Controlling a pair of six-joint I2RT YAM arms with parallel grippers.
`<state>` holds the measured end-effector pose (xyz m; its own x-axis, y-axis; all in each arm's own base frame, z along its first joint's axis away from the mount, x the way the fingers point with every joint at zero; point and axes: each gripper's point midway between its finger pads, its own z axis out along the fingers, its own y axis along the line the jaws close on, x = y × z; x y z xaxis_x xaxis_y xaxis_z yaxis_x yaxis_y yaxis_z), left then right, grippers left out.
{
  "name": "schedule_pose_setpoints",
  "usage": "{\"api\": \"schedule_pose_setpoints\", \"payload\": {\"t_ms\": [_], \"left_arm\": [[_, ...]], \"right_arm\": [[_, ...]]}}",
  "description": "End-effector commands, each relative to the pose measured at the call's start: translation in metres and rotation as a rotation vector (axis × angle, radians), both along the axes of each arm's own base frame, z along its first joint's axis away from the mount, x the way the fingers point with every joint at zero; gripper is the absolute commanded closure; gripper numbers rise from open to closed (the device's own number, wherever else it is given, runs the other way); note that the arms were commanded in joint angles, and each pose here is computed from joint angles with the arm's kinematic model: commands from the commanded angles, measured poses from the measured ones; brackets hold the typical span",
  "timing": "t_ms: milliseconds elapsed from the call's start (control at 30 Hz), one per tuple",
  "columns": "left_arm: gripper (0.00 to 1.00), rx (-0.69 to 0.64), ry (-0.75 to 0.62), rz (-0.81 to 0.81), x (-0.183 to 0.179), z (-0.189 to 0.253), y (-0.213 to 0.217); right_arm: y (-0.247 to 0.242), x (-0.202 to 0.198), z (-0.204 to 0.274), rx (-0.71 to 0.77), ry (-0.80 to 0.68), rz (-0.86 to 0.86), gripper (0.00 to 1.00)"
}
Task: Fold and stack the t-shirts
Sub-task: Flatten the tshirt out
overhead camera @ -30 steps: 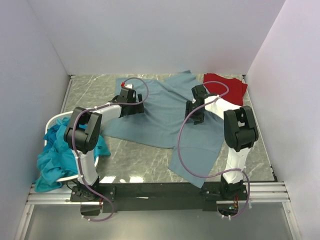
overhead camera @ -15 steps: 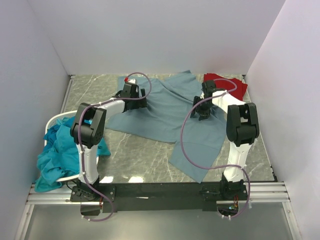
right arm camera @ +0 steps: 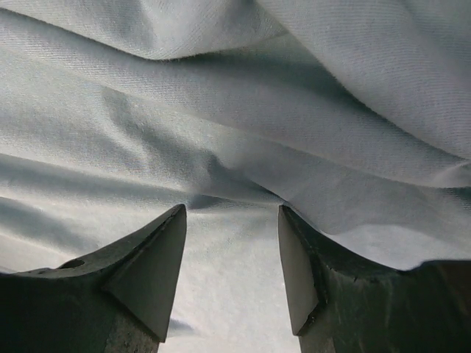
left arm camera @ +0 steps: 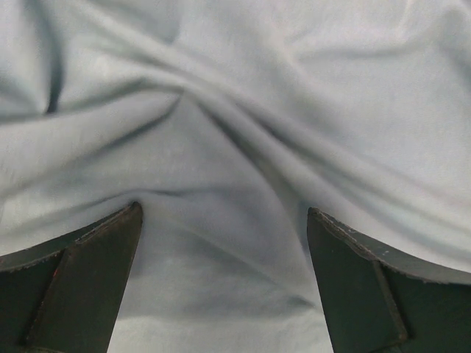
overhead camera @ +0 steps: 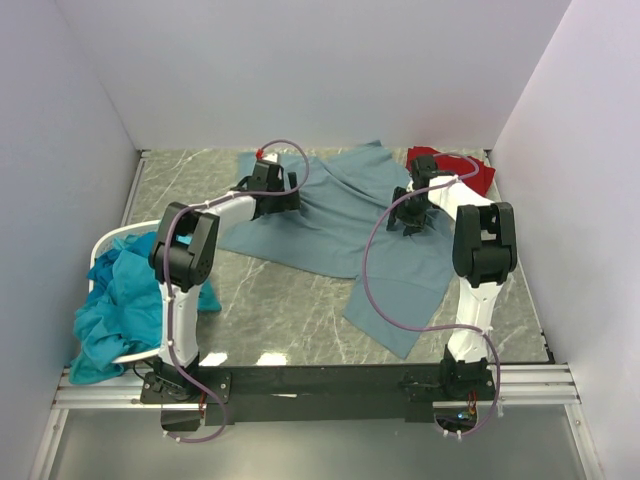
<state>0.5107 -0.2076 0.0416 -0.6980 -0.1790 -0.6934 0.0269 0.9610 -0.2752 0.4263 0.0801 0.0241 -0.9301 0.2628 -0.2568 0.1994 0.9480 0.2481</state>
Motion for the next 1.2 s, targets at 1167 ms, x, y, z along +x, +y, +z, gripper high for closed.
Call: {"api": "schedule_pose_setpoints", "payload": {"t_ms": [1167], "left_arm": [[0.37, 0.079, -0.006, 0.555, -0.119, 0.012, 0.168]], "right_arm": [[0.008, 0.006, 0.121, 0.093, -0.430, 0.040, 0.40]]}}
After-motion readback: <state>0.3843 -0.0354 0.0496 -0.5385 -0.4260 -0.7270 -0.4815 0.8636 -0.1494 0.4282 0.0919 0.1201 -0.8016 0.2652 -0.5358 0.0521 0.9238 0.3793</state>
